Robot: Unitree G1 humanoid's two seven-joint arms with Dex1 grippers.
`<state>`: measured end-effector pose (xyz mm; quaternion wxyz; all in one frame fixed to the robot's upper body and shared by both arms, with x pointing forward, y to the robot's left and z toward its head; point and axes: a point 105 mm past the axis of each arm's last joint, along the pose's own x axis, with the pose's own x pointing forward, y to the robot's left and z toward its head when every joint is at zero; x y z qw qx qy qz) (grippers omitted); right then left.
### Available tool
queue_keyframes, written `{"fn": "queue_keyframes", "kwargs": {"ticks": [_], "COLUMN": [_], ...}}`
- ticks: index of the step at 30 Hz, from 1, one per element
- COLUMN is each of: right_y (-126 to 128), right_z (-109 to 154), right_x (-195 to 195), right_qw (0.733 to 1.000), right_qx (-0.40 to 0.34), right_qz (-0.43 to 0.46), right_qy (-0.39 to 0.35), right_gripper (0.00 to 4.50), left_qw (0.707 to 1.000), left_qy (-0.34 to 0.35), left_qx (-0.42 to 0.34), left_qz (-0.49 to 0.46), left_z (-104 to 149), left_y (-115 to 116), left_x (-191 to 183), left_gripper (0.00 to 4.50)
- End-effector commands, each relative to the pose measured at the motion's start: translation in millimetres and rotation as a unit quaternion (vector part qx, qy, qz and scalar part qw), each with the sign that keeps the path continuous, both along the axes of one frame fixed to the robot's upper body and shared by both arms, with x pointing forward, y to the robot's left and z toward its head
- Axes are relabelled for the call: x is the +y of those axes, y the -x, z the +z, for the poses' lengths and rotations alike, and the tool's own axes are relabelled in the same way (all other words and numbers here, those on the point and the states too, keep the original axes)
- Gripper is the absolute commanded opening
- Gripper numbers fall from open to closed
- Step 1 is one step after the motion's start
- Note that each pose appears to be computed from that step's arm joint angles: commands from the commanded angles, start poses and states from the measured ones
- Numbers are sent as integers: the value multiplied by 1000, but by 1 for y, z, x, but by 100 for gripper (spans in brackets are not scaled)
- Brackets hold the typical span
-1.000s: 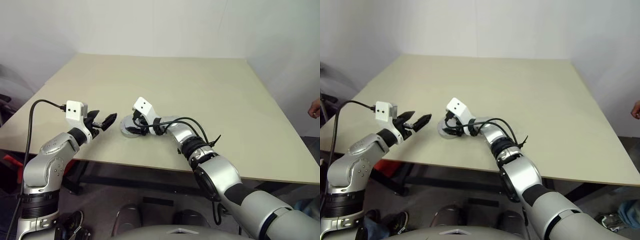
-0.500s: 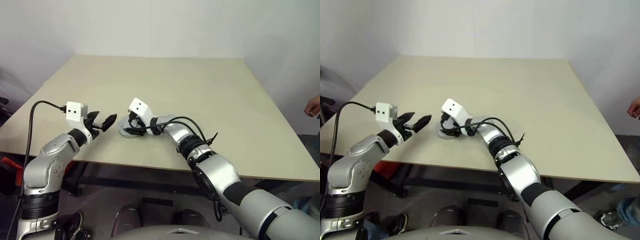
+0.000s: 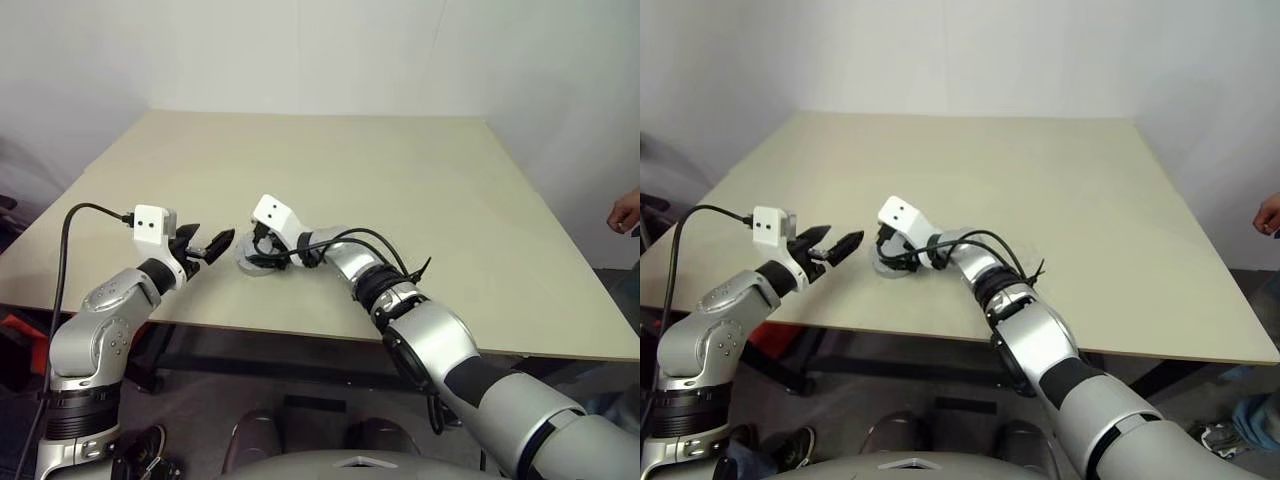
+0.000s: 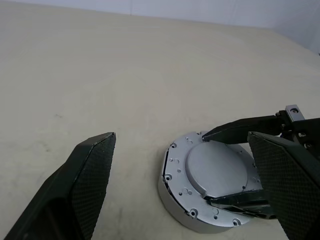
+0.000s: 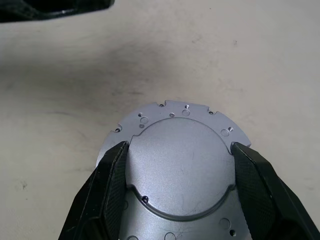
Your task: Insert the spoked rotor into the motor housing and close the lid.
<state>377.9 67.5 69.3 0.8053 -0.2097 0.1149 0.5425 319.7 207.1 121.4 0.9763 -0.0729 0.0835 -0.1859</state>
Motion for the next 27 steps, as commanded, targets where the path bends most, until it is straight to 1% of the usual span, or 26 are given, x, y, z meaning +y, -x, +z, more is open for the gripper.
{"fn": "queue_keyframes", "kwargs": {"ticks": [1,7,14,17,23,27], "right_y": [2,3,0,-5,-8,-6], "right_z": [-9,-2,2,10,28,32], "right_x": [-2,2,1,0,3,7], "right_qw": [999,999,999,1000,999,999], "right_qx": [0,-6,-5,-12,-30,-33], "right_qz": [10,27,19,12,26,36], "right_qy": [39,33,31,25,12,6], "right_gripper": [313,313,313,313,313,313], "left_qw": [1000,1000,1000,1000,1000,1000], "left_qy": [-5,-4,-3,-3,-3,-3], "left_qx": [-26,-26,-25,-24,-25,-26], "left_qz": [-7,-6,-8,-8,-8,-8], "left_z": [13,12,11,11,10,11], "left_y": [0,0,0,0,0,-1], "left_x": [-5,-5,-7,-7,-7,-7], "left_gripper": [450,450,450,450,450,450]}}
